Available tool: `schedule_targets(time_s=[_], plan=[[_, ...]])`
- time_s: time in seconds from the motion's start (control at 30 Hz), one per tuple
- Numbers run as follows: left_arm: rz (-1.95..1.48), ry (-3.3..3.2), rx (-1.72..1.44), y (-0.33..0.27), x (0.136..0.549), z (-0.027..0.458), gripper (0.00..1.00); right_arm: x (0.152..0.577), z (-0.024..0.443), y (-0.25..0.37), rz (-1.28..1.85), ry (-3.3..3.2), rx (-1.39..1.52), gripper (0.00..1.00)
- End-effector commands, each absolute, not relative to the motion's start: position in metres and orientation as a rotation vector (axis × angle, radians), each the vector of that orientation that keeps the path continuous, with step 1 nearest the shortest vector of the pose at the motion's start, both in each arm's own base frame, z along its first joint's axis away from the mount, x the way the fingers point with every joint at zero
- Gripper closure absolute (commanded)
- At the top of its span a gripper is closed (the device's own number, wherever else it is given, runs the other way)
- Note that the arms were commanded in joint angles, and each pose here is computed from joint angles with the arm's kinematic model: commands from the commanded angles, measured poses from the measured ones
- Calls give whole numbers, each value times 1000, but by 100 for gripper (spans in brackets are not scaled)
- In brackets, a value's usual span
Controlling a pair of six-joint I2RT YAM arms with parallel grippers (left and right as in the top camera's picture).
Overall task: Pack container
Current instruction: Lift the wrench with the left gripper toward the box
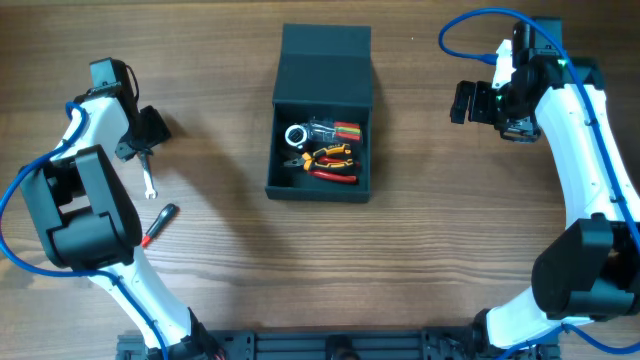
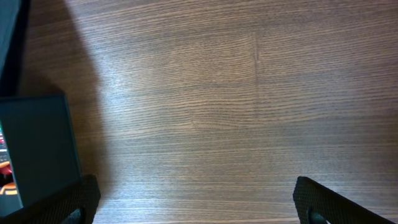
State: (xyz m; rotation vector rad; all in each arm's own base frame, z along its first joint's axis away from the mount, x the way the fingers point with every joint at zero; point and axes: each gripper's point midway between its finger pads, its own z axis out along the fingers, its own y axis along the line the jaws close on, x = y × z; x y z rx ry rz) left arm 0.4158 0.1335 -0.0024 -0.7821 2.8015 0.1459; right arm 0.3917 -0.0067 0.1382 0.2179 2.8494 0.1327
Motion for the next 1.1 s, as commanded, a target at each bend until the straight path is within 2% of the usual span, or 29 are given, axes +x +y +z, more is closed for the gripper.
schedule_targets(time_s=[0.0,0.2,0.4,0.5,0.73,0.9,1.07], plan=[[183,2874,-799,134,400,-26,41,391,134,-12,106,2863,222,0],[183,2874,-798,134,400,-26,43,391,134,-12,106,2863,221,0],[183,2874,-799,134,400,-26,50,391,134,-12,106,2865,222,0],[183,2874,-799,134,400,-26,58,390,134,-12,106,2866,221,0],[183,2874,-799,134,400,-26,62,390,134,-12,106,2866,222,0],[183,2874,-798,134,401,-26,75,390,134,-12,106,2866,223,0],[183,2874,-798,134,401,-26,83,390,134,-12,106,2866,222,0]])
